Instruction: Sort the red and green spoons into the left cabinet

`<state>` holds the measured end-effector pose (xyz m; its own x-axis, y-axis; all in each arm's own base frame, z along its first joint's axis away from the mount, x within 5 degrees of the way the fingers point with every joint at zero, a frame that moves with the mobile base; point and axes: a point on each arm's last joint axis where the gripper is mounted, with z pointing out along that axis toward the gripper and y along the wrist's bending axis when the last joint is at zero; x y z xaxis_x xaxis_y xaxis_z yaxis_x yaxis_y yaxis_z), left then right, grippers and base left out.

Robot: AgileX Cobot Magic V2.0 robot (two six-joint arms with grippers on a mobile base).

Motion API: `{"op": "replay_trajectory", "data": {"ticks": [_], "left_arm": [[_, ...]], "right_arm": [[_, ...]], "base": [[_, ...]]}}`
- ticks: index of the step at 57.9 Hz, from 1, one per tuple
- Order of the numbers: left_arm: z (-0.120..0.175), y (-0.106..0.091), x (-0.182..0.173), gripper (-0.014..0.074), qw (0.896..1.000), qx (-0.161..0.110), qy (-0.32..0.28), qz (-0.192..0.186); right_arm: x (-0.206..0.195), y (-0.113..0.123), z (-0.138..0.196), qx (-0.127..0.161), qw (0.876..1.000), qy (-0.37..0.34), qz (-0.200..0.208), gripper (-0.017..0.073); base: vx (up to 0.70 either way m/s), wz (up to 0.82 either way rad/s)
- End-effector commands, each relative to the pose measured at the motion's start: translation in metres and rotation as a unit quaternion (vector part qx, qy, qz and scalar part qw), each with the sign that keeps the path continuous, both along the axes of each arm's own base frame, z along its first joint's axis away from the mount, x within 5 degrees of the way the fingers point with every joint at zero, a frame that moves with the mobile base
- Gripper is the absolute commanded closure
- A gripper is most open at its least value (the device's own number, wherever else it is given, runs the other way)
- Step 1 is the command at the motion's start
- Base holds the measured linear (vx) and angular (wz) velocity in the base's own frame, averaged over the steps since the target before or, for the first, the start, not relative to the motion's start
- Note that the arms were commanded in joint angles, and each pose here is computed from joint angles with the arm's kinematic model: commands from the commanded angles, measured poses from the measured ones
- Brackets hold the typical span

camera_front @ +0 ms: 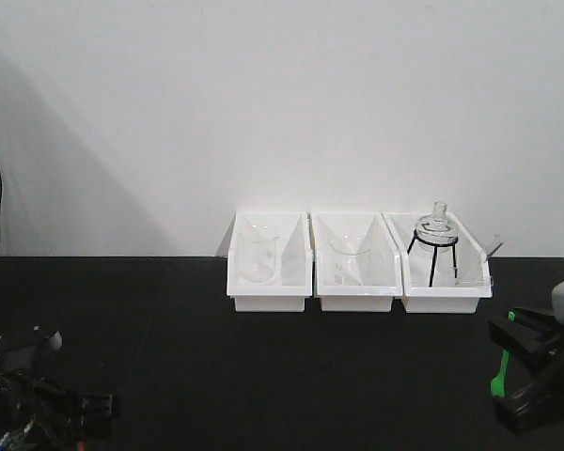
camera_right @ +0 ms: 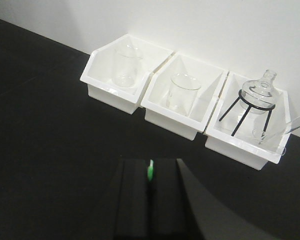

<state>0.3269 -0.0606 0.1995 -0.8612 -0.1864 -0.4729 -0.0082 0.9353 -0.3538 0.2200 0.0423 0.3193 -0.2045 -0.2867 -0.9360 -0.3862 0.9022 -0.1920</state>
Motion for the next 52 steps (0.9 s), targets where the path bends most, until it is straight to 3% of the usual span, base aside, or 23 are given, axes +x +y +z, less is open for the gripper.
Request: {"op": "replay_trajectory", "data": {"ticks": [1,14,27,36,43,52], "left_arm": [[0.022,-0.004,0.003,0.0346,0.999,-0.012,-0.042,0.004],[0.023,-0.004,0.003,0.0604,0.999,-0.011,-0.043,0.005],[0.029,-0.003,0.003,0.06,0.998,-0.01,-0.062,0.01],[0.052,0.0,-0.002,0.06,0.994,0.001,-0.114,0.005],[0.081,0.002,-0.012,0.06,0.984,0.018,-0.175,-0.011],[0.125,0.007,-0.035,0.0598,0.963,0.042,-0.264,-0.027]], "right_arm": [[-0.001,-0.003,0.017,0.011,0.999,-0.029,-0.015,0.0564],[-0.001,-0.003,0.017,0.011,0.999,-0.029,-0.016,0.0564],[-0.001,-0.003,0.017,0.011,0.999,-0.029,-0.016,0.0564],[-0.001,-0.003,0.017,0.011,0.999,-0.029,-0.016,0.0564],[-0.001,-0.003,0.017,0.014,0.999,-0.028,-0.018,0.0564],[-0.001,-0.003,0.017,0.033,0.999,-0.024,-0.022,0.0564]], "base": [[0.0,0.0],[0.0,0.0],[0.0,0.0],[0.0,0.0],[0.0,0.0],[0.0,0.0]]}}
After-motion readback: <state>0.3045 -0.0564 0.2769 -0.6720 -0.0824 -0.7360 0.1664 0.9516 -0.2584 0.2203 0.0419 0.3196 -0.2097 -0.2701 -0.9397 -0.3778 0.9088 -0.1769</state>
